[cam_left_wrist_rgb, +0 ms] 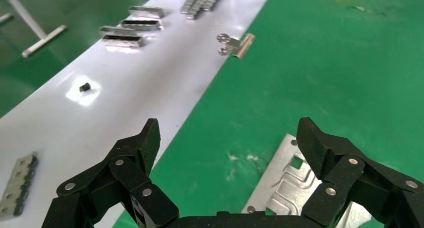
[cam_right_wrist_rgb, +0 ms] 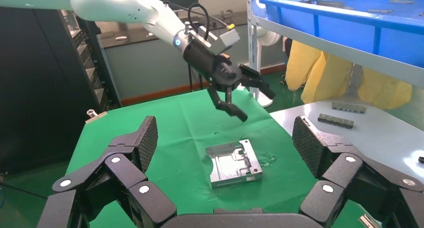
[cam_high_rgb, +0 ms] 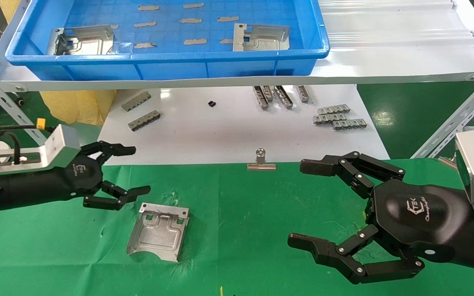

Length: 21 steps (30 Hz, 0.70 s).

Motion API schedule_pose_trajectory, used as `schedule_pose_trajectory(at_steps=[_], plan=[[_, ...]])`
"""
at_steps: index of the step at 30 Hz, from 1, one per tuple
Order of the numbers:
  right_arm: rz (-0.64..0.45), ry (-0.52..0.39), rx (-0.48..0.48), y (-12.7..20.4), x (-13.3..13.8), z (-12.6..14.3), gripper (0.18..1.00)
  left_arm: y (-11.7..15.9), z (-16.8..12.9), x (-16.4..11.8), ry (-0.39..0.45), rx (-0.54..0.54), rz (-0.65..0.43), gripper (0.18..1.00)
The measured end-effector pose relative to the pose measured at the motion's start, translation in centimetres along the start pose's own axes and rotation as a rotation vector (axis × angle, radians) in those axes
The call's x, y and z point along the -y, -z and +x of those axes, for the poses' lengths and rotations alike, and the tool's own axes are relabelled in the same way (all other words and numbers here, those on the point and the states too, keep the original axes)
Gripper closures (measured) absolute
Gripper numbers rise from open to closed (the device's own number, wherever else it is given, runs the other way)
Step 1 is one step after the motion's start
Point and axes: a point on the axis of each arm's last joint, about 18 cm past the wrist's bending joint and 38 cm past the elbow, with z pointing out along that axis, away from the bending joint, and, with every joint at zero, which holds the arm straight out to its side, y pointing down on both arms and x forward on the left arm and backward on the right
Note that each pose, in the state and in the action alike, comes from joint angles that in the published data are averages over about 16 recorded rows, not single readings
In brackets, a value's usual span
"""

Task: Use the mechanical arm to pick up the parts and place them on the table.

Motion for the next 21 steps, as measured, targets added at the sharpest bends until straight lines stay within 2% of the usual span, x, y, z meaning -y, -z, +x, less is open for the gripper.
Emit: schedule_pose_trajectory(at_steps=[21], plan=[[0.000, 0.000, 0.000, 0.0, 0.0, 0.0, 0.179, 1.2, 1.6, 2.7, 0.014, -0.017, 0.147, 0.183]])
